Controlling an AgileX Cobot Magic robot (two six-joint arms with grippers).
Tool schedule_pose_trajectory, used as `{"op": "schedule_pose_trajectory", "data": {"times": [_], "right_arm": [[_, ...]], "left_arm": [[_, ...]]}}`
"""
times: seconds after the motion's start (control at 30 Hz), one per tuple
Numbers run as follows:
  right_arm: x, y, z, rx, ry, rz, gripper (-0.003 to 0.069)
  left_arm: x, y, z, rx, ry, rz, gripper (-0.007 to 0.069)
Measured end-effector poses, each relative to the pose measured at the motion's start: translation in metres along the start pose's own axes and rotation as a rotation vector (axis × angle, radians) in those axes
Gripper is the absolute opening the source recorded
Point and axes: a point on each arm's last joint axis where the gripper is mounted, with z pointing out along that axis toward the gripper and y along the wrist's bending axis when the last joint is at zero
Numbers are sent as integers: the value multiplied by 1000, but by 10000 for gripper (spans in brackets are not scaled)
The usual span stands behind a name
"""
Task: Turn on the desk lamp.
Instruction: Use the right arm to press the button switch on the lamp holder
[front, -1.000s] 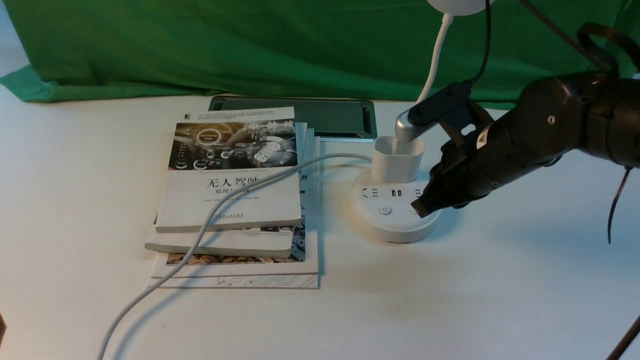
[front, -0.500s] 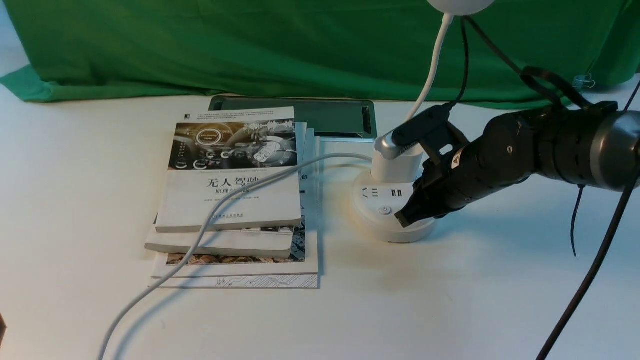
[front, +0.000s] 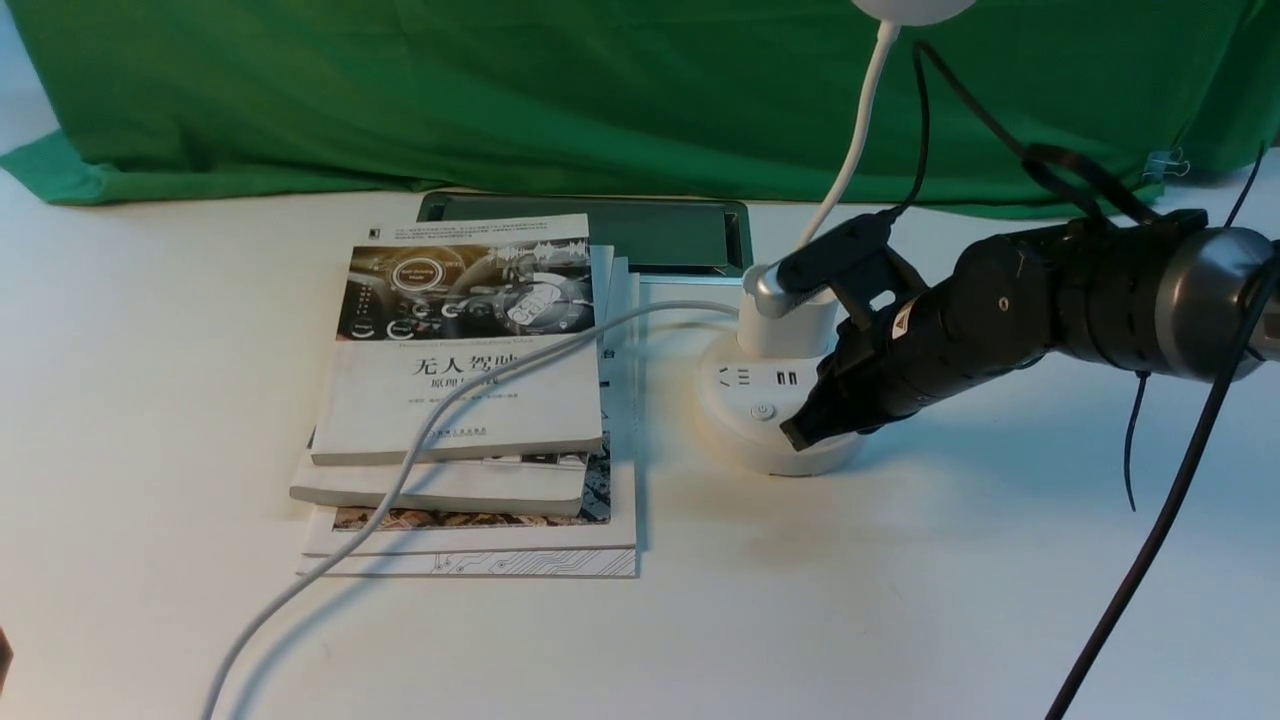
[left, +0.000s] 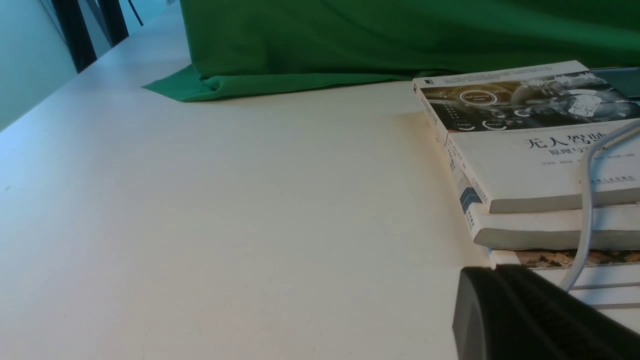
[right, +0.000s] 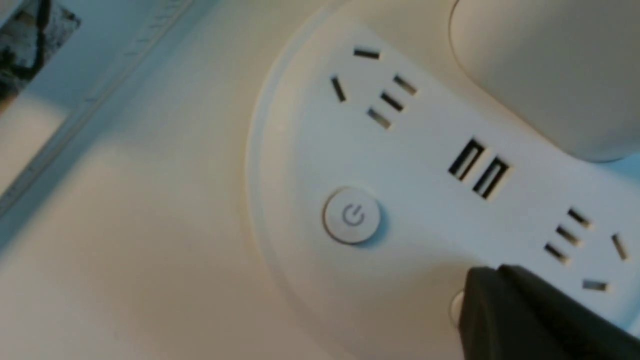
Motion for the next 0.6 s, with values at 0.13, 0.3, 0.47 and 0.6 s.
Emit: {"op": "schedule_pose_trajectory", "data": {"times": [0.13, 0.3, 0.47, 0.6], "right_arm": [[-1, 2, 4, -4, 4, -5, 31], [-6, 2, -7, 2, -22, -7, 34], [-16, 3, -63, 6, -82, 11, 35], [-25, 4, -139, 51, -277, 24, 35]], "left_arm": [[0, 0, 0, 0, 0, 0, 21], [0, 0, 0, 0, 0, 0, 21], [0, 0, 0, 0, 0, 0, 21], [0, 0, 0, 0, 0, 0, 21]]}}
